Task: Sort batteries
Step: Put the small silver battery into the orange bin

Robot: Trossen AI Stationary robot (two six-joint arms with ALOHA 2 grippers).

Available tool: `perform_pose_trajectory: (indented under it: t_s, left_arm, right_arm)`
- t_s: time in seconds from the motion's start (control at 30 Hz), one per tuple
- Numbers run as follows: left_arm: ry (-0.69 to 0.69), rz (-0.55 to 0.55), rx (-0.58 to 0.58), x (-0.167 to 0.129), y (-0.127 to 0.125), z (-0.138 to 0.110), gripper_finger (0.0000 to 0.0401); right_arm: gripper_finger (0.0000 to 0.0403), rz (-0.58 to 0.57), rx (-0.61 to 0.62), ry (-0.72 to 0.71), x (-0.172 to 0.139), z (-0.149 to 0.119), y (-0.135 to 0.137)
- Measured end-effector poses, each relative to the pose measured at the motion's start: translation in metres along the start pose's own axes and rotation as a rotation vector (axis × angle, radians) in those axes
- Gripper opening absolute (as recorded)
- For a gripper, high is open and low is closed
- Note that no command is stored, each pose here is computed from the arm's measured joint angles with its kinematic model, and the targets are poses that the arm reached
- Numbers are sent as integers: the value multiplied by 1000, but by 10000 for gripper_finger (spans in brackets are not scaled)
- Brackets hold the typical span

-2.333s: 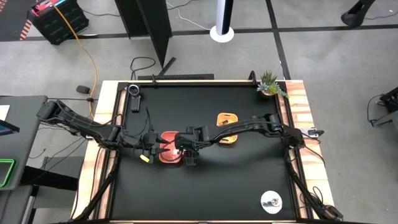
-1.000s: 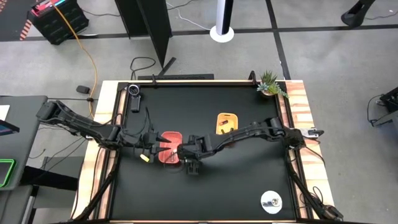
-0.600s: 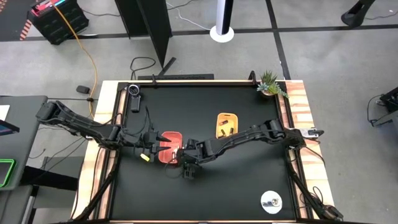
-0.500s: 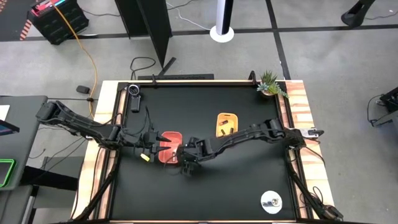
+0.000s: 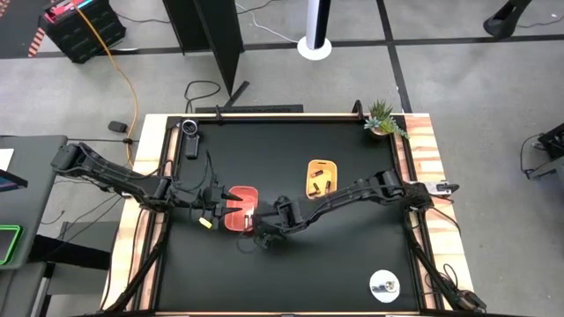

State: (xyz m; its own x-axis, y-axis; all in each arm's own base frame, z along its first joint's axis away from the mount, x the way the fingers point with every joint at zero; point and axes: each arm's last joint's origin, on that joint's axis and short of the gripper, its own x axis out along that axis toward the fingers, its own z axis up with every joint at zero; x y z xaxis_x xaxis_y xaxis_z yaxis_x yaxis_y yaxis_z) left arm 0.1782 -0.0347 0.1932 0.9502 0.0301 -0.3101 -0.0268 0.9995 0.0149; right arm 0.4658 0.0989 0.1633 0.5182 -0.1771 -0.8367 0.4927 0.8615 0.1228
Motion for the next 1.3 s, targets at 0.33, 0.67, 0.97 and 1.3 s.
perform_pose_trajectory:
  t_s: [0.33, 0.67, 0.97, 1.3]
  left_arm:
    - [-1, 0, 0, 0, 0, 0, 132]
    - [-3, 0, -2, 0, 0, 0, 132]
    - [-4, 0, -4, 0, 0, 0, 132]
    - [-4, 0, -5, 0, 0, 0, 132]
  right_arm:
    - [318, -25, 56, -52, 4, -8, 3]
    - [317, -61, 91, -27, 25, -22, 6]
    - [265, -80, 85, -19, 25, -24, 5]
    - [81, -96, 77, 6, 24, -28, 4]
